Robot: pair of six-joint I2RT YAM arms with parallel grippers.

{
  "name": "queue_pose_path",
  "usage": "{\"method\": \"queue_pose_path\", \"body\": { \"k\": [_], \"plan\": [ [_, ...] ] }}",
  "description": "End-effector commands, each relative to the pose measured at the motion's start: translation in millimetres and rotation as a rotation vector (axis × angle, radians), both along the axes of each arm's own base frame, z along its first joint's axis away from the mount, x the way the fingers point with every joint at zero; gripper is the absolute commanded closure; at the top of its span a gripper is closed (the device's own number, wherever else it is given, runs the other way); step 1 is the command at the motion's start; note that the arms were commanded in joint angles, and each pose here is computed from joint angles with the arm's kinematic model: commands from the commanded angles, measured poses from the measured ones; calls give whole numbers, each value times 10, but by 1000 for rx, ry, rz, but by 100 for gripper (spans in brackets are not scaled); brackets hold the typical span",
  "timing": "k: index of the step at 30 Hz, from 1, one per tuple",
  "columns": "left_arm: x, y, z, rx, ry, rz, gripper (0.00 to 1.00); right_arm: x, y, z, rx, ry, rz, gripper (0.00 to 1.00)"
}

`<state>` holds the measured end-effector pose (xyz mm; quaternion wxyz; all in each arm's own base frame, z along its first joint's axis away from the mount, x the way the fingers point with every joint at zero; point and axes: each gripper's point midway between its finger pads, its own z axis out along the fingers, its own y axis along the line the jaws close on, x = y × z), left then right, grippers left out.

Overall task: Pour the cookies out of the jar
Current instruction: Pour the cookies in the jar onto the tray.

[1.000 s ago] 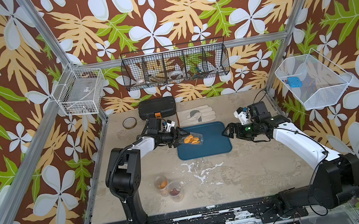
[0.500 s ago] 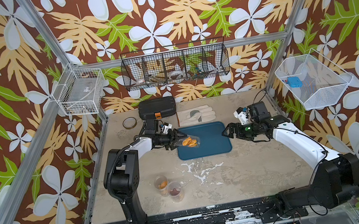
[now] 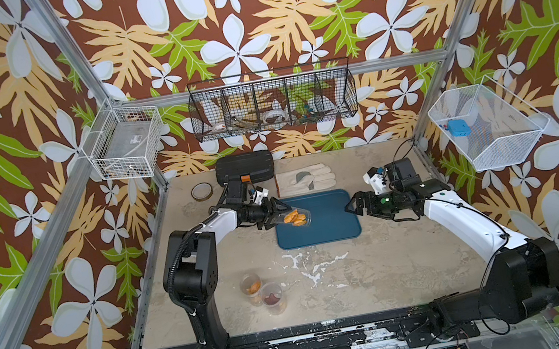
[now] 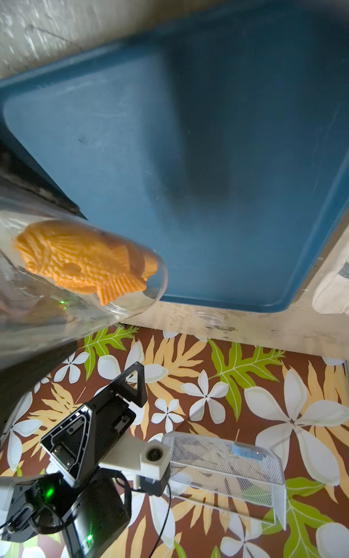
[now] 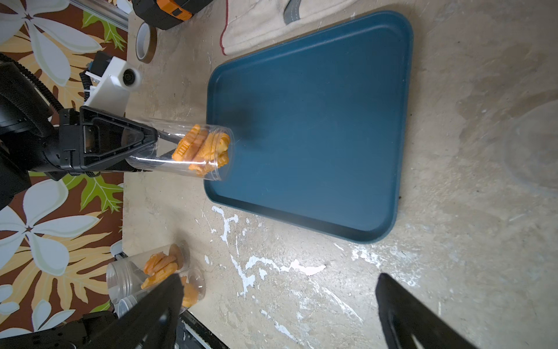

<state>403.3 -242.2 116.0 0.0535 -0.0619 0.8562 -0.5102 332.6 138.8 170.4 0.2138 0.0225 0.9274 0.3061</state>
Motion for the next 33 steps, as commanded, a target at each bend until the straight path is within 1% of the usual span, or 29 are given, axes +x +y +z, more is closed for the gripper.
{"method": "queue_pose_path", "body": {
  "k": [1,2,3,4,5,6,8,9,11,12,13,14,15,16,17,18,19,20,21,22,23,25,27,28,29,30,31,32,33],
  "plan": [
    [-13,69,-83,84,0,-12,54,38,14,10,5,-12,2,0],
    [-80,8,-69,19,65,-40,55,43,22,19,9,-14,3,0],
    [-79,-98,87,-86,68,-41,56,46,24,24,9,-15,3,0],
    [-4,-147,284,-134,3,-3,55,48,22,21,9,-16,0,0],
    [42,-145,396,-143,-56,18,51,49,19,16,8,-17,-2,0],
    [44,-140,346,-132,-45,11,51,54,23,9,9,-17,-1,0],
    [-52,-111,23,-78,62,-26,53,61,40,12,15,-11,3,0],
    [-83,-136,29,-104,84,-30,53,60,46,24,15,-14,6,0],
    [-42,-208,334,-232,16,0,51,66,33,30,6,-20,5,0],
    [0,-165,308,-218,2,26,51,65,27,14,1,-18,4,0],
    [76,-71,128,-112,-8,47,54,61,31,7,3,-16,5,0],
    [67,26,-82,33,19,37,56,62,37,0,7,-12,7,0],
    [27,57,-189,109,48,4,57,59,47,6,13,-11,10,0],
    [-6,-17,-110,53,55,-18,56,59,48,20,11,-14,10,0],
    [-14,-88,31,-43,51,-11,55,56,42,20,6,-15,9,0],
    [10,-167,312,-192,11,4,53,57,33,20,1,-19,7,0],
    [19,-197,508,-296,-19,30,52,56,25,9,-3,-18,6,0],
    [35,-177,470,-295,-8,41,53,57,28,3,-2,-17,7,0],
    [51,-133,255,-202,19,51,54,57,36,-5,3,-12,8,0],
    [37,-72,56,-68,26,33,55,60,44,3,8,-12,8,0],
    [-12,-86,-6,-31,39,4,55,61,48,12,10,-13,9,0],
    [-78,-142,17,-70,67,-11,55,68,34,36,4,-21,5,0],
    [-61,-207,200,-158,39,-7,54,59,33,24,-2,-20,8,0],
    [-21,-202,245,-163,22,11,54,60,35,18,-1,-19,8,0],
    [39,-140,171,-73,-3,30,55,59,35,15,3,-16,7,0],
    [78,-53,42,73,-17,28,56,59,49,12,10,-13,7,0],
    [61,-15,-52,163,-14,-8,56,62,55,28,13,-16,8,0],
    [12,-69,-44,119,13,-33,56,63,56,40,12,-17,8,0],
    [-26,-156,28,23,35,-39,55,67,56,56,9,-22,9,0]
  ]
}}
